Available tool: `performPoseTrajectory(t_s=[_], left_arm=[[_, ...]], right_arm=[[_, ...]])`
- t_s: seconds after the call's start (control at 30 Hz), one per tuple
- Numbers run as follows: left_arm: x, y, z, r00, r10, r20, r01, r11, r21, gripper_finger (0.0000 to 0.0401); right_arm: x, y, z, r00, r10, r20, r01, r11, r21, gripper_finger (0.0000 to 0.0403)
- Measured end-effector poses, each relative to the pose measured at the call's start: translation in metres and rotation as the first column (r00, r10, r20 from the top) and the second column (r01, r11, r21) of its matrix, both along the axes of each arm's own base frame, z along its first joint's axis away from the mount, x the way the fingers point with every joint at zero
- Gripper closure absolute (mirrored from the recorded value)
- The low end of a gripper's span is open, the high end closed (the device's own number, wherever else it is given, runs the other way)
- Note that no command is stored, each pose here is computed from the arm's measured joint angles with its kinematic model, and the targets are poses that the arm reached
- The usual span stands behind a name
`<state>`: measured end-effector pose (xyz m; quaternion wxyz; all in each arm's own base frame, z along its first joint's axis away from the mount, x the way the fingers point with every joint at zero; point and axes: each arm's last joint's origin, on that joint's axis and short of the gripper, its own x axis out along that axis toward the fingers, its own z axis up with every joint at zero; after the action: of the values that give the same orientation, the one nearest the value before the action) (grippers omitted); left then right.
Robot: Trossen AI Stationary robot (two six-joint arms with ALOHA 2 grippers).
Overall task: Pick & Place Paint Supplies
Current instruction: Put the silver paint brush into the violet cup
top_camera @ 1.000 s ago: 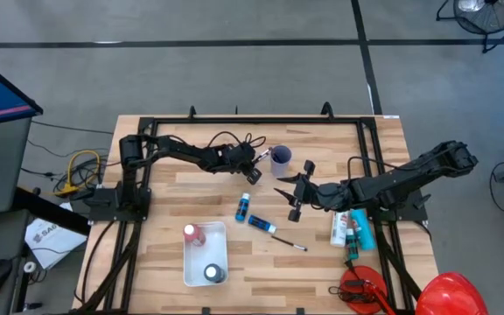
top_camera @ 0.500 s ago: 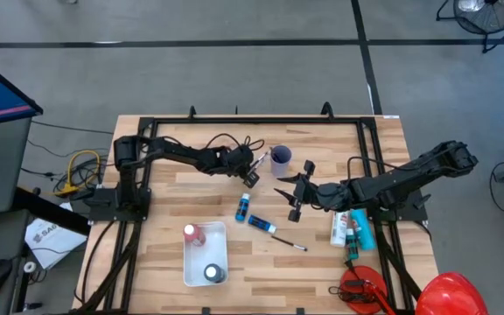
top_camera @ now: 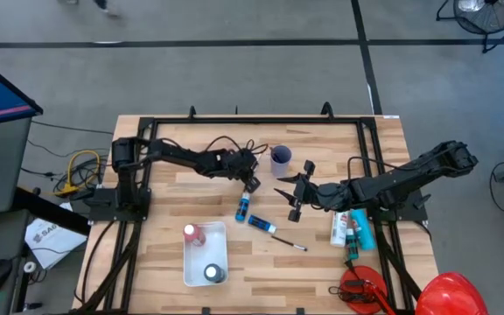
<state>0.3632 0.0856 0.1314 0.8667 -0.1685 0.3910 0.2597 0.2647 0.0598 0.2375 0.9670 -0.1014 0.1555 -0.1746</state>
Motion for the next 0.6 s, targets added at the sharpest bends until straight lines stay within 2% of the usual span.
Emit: performPoseTrajectory(t_s=[0.33,0.6], left_arm=[[0.0032,-0.0019,0.0033,0.999,0.002,0.034,-0.003,1.0,0.017,0.033],[0.0043,-0.0014,0.0045,0.999,0.009,0.048,-0.01,1.0,0.023,0.0322]], right_arm=[[0.0001,0.0,0.0003,1.0,0.0,0.004,0.0,1.0,0.001,0.0269],[0.0001,0.0,0.0004,1.0,0.0,0.004,0.0,1.0,0.001,0.0268]])
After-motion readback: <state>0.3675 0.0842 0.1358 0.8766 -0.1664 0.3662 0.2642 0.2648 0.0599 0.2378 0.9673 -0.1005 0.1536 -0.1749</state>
